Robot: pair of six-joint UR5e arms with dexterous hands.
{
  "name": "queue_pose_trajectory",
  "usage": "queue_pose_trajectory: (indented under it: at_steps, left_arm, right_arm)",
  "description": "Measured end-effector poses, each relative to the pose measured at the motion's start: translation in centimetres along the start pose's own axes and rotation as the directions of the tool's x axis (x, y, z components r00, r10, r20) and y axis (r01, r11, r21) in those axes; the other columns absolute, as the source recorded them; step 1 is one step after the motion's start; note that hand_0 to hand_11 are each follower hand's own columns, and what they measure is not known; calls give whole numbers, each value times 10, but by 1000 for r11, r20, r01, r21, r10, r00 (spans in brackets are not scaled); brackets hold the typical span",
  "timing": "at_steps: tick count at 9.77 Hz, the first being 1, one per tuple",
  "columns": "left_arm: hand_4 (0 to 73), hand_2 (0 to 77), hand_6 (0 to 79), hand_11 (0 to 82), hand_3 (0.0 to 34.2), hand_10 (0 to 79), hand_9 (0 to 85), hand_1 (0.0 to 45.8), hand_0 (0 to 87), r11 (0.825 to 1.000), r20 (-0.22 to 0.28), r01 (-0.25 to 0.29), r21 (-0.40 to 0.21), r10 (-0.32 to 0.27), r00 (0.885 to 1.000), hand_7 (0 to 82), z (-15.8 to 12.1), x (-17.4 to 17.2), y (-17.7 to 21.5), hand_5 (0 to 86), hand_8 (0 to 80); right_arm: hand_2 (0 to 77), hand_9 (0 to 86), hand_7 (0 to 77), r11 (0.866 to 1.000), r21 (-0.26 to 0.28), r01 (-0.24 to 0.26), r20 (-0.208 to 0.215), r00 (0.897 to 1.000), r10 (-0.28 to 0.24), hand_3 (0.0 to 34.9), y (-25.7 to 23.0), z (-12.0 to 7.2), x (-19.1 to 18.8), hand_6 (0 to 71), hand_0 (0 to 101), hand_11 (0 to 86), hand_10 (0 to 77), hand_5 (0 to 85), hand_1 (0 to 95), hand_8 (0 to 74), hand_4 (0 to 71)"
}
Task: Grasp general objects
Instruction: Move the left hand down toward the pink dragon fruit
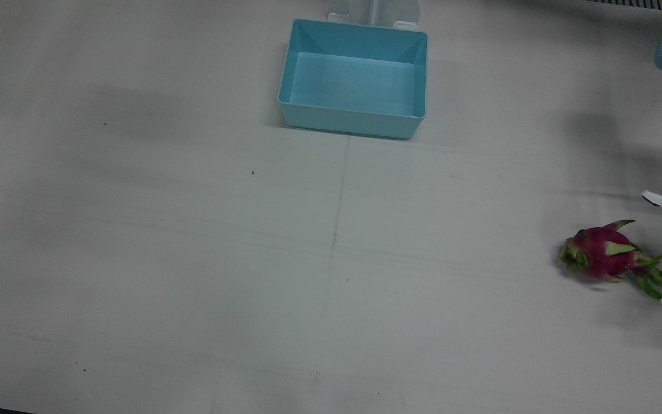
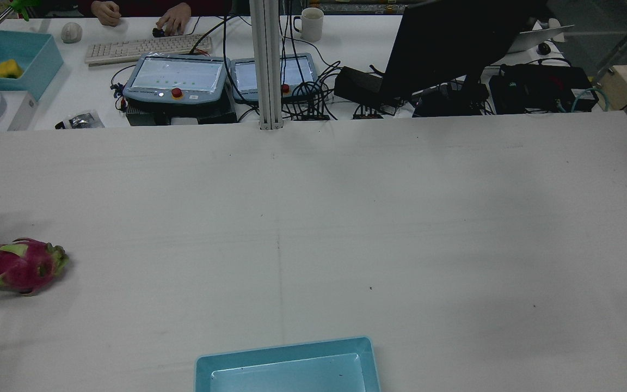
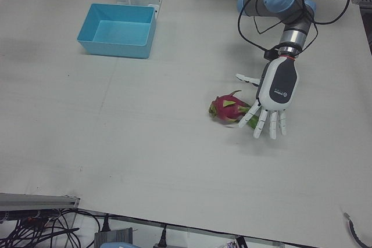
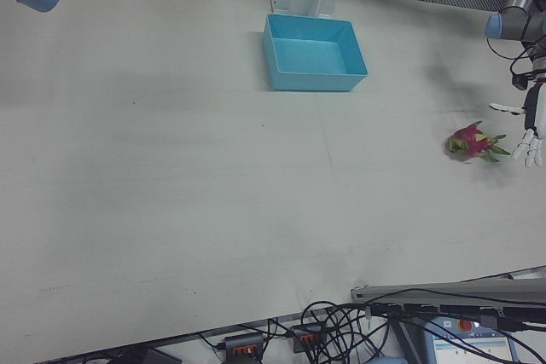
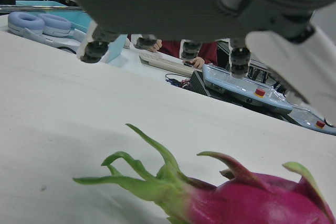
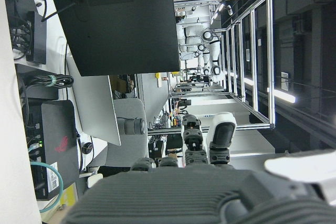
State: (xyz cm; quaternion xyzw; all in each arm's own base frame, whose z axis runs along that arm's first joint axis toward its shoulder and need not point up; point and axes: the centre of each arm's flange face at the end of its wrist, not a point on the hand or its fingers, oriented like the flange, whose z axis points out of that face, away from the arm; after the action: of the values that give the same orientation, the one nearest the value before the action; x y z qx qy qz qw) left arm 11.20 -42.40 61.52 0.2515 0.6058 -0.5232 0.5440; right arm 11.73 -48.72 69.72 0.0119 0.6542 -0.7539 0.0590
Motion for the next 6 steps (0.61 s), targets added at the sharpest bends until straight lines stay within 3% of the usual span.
queue_pose_trajectory:
  at_steps: [3,6]
  left_arm:
    - [60,11,16,11,301,136,11,0,502,1000,-11,15,11,-15,1000,98,2,-3,1,93,16]
    - [60,11,16,11,301,136,11,0,505,999,-12,41,-32,-42,999,98,6,-8,19,93,16]
  right_arm:
    - [16,11,0,1000,0,0,-1,1000,0,0,0,0,0,0,1,11,0,736,54,0,0]
    - [16,11,0,1000,-1,0,0,1000,0,0,0,0,0,0,1,11,0,736,54,0,0]
